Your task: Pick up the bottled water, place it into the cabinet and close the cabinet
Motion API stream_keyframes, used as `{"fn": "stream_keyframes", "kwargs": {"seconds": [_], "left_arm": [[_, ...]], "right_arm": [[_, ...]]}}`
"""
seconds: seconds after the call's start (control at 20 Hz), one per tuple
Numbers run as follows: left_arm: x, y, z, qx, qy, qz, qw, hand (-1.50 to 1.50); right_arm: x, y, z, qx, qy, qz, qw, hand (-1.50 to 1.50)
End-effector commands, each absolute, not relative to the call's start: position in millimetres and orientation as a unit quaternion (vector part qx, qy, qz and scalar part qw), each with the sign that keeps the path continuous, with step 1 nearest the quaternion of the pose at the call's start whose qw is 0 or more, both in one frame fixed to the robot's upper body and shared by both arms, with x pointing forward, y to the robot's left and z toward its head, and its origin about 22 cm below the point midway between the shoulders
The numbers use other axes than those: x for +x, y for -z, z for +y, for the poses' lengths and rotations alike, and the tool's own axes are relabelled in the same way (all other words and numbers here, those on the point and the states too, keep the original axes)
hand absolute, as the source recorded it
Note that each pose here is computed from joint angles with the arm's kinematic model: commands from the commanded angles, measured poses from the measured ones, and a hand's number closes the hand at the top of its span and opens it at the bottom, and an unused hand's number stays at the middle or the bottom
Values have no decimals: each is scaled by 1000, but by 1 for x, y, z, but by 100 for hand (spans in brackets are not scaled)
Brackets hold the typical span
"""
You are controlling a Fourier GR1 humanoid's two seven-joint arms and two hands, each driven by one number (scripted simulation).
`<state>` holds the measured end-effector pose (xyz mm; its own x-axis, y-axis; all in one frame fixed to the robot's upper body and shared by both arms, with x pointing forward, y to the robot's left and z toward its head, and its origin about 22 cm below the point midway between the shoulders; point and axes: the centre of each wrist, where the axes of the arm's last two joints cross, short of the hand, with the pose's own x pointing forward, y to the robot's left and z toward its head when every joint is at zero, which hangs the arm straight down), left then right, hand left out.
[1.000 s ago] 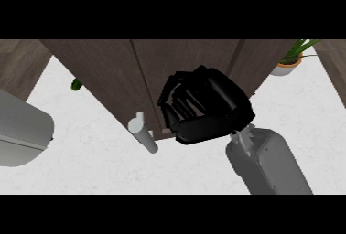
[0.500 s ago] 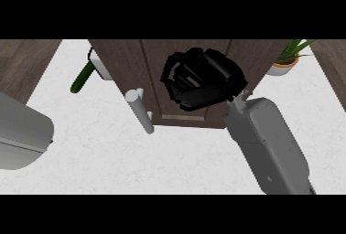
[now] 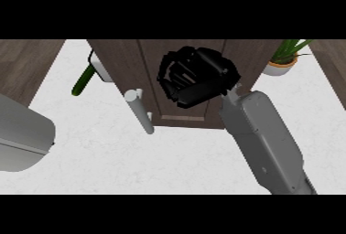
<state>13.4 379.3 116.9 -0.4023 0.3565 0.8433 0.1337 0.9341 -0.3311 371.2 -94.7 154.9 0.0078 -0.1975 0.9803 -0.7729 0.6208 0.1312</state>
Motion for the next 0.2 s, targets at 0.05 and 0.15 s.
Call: {"fn": "stream_keyframes", "kwargs": {"seconds": [0.05,0.15], "left_arm": [[15,-126,372,-155,-105,-827,530,-150],[15,-120,384,-152,-102,-830,527,-150]], "right_arm": [[389,-168,-67,377,-219,-653,619,150],[393,-171,-69,379,-227,-645,623,150]]}}
